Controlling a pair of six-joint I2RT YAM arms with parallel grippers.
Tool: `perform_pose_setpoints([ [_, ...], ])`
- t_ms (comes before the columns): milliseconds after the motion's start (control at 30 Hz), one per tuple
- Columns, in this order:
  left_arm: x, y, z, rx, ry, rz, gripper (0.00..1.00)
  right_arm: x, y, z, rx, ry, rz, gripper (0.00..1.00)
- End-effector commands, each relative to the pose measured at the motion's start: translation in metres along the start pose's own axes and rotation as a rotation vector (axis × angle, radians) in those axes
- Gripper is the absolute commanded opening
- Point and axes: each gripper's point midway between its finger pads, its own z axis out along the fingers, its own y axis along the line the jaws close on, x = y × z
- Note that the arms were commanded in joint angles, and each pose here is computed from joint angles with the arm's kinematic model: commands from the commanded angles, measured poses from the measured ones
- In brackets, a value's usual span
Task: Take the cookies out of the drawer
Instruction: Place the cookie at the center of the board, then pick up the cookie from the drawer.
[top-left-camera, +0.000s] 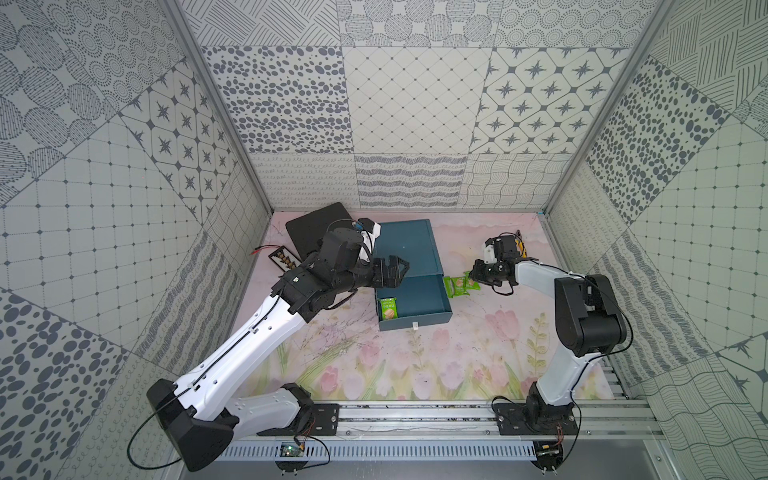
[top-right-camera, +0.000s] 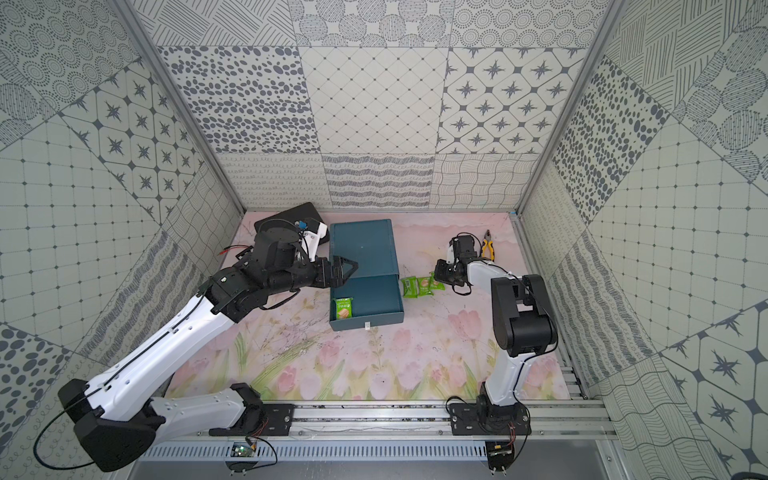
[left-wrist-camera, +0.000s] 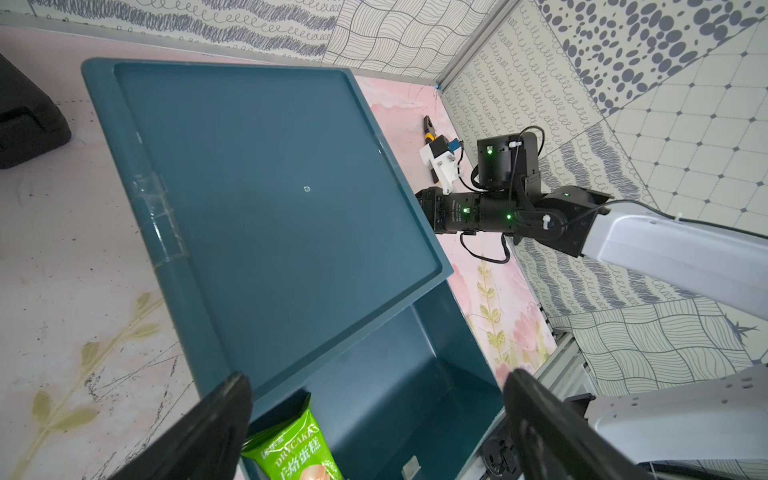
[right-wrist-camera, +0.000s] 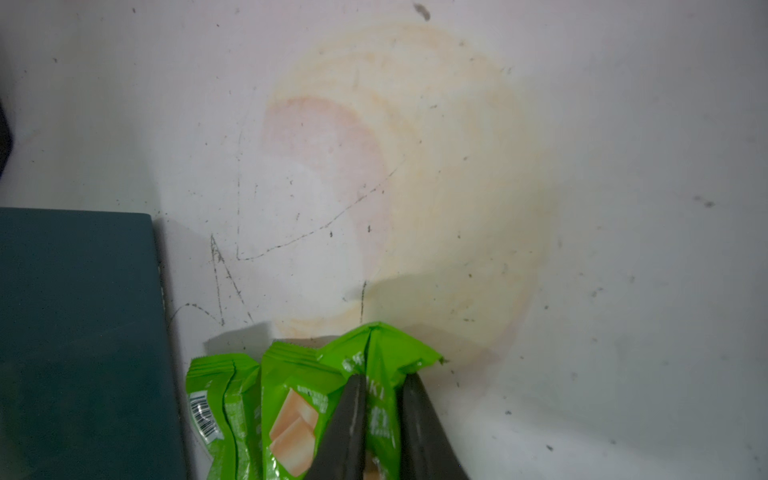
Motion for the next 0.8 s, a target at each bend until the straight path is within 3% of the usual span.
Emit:
perform_pose_setpoints([
  [0,-0.004,0.002,-0.004,-0.002,-0.022,0.028,0.99,0.002,0.005,0.001,-0.016,0.000,-0.004,0.26],
  [267,-0.011,0.012,-0.013,-0.043,-0.047,0.026,0.99,0.012,0.010,-0.008,0.018,0.016,-0.027,0.64],
  [333,-0.017,0.018,-0.015,-0.055,-0.058,0.014,0.99,0.010,0.014,-0.019,0.032,-0.005,-0.035,0.82],
  [367,-0.019,0.020,-0.016,-0.055,-0.062,0.009,0.99,0.008,0.017,-0.026,0.040,-0.019,-0.036,0.86],
  [500,-0.035,0.037,-0.007,-0.060,-0.086,-0.029,0.99,-0.007,0.031,-0.071,0.083,-0.122,-0.018,0.92],
  [633,-0.058,0.069,0.009,-0.148,-0.130,-0.074,0.98,-0.010,0.062,-0.116,0.038,-0.206,-0.009,0.87],
  [767,-0.091,0.083,0.022,-0.163,-0.149,-0.175,0.99,0.001,0.092,-0.153,-0.026,-0.212,0.105,0.86],
])
